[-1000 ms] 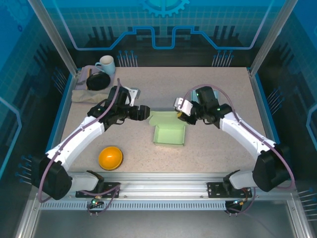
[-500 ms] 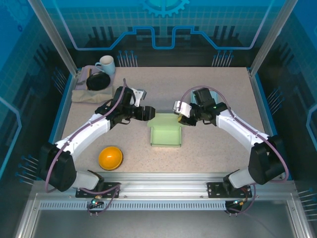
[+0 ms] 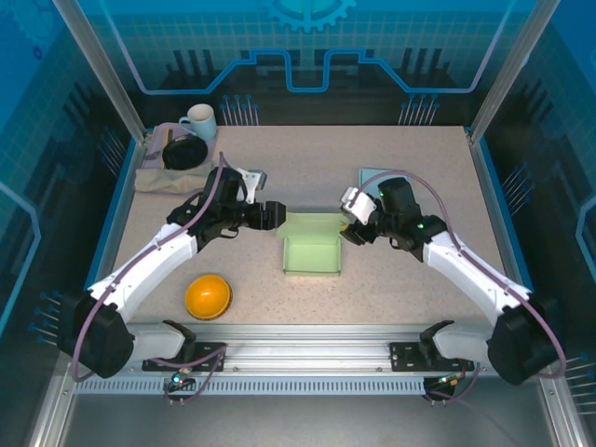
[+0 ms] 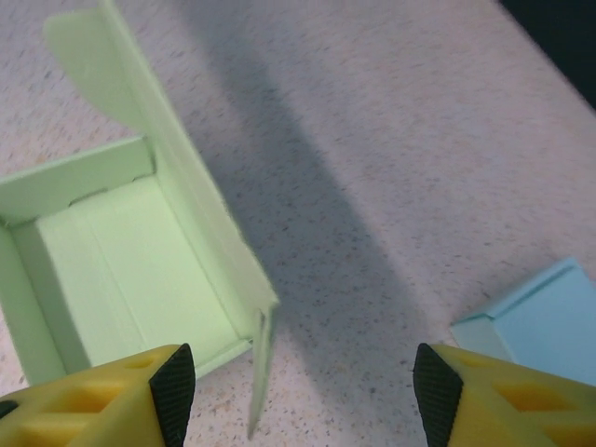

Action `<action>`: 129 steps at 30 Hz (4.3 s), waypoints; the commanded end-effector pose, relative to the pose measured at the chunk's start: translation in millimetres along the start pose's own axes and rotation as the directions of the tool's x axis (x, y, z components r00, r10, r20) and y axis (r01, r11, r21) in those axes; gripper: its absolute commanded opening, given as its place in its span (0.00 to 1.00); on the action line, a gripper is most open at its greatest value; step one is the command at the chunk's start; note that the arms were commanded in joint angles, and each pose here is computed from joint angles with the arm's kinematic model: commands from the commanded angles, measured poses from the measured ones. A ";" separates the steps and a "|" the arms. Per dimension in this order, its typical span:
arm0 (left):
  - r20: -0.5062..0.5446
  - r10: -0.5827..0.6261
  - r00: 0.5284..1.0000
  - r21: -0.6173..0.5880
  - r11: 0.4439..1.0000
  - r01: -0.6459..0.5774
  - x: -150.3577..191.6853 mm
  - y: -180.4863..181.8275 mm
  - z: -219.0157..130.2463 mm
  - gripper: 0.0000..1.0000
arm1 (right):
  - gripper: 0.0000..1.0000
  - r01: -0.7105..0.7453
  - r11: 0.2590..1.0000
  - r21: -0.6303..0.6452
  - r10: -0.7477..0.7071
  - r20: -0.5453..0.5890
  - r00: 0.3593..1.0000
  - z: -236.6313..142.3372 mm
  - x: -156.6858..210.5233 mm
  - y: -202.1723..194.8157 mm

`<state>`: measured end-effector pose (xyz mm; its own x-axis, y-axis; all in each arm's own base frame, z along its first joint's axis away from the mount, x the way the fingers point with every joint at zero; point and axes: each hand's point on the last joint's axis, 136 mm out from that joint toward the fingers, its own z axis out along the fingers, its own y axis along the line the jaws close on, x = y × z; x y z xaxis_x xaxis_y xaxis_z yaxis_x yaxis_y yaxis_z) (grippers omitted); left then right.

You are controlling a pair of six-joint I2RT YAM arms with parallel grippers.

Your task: Fold the paper box

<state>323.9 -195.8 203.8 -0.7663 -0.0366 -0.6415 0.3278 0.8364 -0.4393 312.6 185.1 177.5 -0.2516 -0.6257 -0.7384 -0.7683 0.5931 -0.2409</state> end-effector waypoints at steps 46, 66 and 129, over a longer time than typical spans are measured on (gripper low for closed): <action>-0.066 -0.182 0.981 0.068 0.980 0.186 28.9 1.2 28.6 0.78 | 0.00 -0.035 0.998 -0.061 0.038 0.043 0.998 42.0 18.2 40.4; -0.101 -0.279 0.955 0.145 0.946 0.291 29.7 -13.1 54.3 0.78 | 0.01 -0.131 0.986 0.105 0.135 -0.035 0.990 62.0 11.0 22.3; 0.111 -0.254 0.961 -0.053 0.964 0.261 -24.1 32.8 0.2 0.98 | 0.05 0.004 0.971 0.238 -0.047 0.174 0.984 31.3 -11.6 -0.3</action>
<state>340.9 -161.3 193.1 -0.7469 -0.2331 -0.6227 0.1179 0.8753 -0.4690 337.6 193.6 147.8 -0.1979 -0.5568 -0.8067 -0.5368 0.7502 -0.3861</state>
